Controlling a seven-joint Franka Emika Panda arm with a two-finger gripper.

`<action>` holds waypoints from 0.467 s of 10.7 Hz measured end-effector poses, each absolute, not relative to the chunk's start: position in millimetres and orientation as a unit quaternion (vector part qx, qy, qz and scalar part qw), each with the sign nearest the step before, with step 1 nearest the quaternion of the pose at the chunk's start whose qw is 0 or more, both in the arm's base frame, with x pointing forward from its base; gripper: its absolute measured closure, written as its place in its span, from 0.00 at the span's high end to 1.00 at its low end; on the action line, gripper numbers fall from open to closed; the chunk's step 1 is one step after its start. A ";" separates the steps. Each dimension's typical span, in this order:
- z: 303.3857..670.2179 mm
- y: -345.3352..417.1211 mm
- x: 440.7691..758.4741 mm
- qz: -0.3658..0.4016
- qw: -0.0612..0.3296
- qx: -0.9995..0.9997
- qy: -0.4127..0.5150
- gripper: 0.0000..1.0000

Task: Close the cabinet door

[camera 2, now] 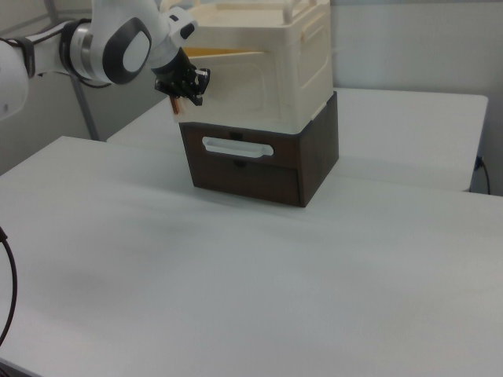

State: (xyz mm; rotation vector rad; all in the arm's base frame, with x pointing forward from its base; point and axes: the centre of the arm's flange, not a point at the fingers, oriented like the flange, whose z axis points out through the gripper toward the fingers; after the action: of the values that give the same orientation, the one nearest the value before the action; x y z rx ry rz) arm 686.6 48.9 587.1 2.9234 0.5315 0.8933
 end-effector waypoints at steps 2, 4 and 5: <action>580.4 63.7 693.8 0.309 0.006 0.942 0.129 0.07; 580.4 73.9 701.3 0.350 -0.003 0.932 0.096 0.07; 576.8 78.3 706.5 0.370 -0.006 0.925 0.083 0.07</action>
State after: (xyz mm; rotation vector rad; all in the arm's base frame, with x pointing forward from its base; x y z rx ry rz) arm 706.5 78.3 576.8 2.9175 0.2616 1.1671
